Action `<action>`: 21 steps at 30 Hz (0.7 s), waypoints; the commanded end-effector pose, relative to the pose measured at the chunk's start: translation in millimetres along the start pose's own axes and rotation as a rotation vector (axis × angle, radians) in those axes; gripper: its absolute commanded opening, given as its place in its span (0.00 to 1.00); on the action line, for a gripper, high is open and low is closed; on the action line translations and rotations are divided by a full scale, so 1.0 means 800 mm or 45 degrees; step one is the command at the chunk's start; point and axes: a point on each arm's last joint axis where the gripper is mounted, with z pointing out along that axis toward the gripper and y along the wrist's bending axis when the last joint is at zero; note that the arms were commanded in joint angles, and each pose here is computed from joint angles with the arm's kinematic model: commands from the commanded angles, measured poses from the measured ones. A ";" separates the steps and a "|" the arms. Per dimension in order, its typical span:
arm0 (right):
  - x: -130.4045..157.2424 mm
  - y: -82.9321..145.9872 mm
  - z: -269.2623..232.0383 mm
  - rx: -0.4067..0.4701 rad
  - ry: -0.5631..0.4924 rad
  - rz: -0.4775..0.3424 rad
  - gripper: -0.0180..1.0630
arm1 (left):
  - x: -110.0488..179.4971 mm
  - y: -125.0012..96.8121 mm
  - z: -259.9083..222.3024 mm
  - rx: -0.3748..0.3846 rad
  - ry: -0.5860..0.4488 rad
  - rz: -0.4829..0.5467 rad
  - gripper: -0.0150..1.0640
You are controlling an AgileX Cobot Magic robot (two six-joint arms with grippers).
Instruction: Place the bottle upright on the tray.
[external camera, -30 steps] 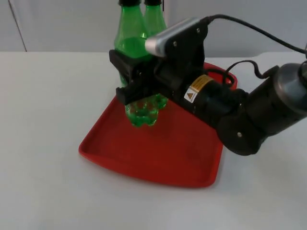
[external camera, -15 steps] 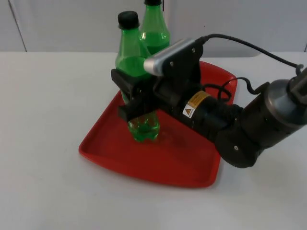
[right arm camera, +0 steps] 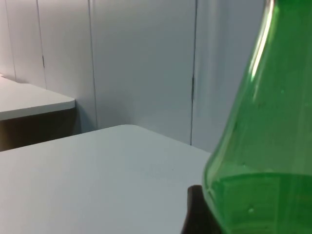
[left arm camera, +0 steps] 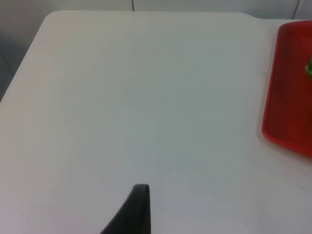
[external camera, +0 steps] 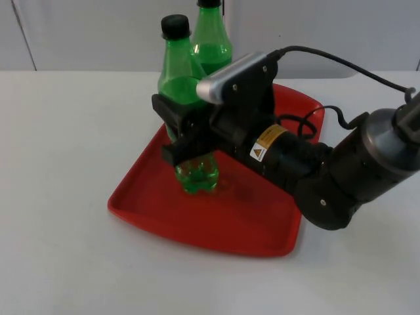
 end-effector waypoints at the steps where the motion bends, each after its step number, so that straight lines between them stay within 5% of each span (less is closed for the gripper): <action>1: -0.006 0.001 0.001 -0.005 -0.045 -0.028 0.05 | 0.002 -0.001 0.001 0.017 0.005 0.003 0.99; 6: -0.002 0.001 0.002 -0.006 -0.009 -0.036 0.24 | 0.002 -0.001 0.001 0.017 0.005 0.003 0.99; 10: -0.001 0.001 0.002 -0.006 0.003 -0.040 0.52 | 0.002 -0.001 0.001 0.017 0.005 0.003 0.99; 21: -0.001 0.001 0.002 -0.001 0.003 -0.038 0.58 | 0.002 -0.001 0.001 0.017 0.005 0.003 0.99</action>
